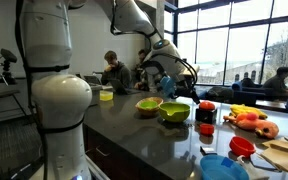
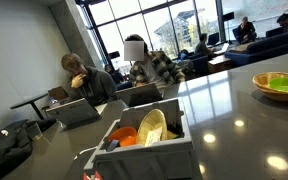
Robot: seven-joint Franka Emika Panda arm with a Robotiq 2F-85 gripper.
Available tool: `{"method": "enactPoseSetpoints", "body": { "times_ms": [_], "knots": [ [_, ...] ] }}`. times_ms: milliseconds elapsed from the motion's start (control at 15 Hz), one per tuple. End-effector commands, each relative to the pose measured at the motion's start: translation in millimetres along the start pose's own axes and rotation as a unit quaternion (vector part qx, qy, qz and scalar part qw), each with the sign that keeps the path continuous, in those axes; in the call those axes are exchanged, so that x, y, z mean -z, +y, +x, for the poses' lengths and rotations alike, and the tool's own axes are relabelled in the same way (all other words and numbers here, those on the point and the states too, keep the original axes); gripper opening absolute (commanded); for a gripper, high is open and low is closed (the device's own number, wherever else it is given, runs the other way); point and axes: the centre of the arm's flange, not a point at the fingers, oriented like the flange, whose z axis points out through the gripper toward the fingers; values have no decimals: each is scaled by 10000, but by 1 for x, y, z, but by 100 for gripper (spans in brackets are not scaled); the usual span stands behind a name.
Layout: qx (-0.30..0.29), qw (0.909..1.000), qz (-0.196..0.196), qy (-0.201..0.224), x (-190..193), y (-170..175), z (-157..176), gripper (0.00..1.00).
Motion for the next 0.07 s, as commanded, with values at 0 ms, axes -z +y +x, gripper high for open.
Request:
{"method": "enactPoseSetpoints", "body": {
  "times_ms": [0],
  "knots": [
    [0,10000,0,0,0,0,0,100]
  ]
}}
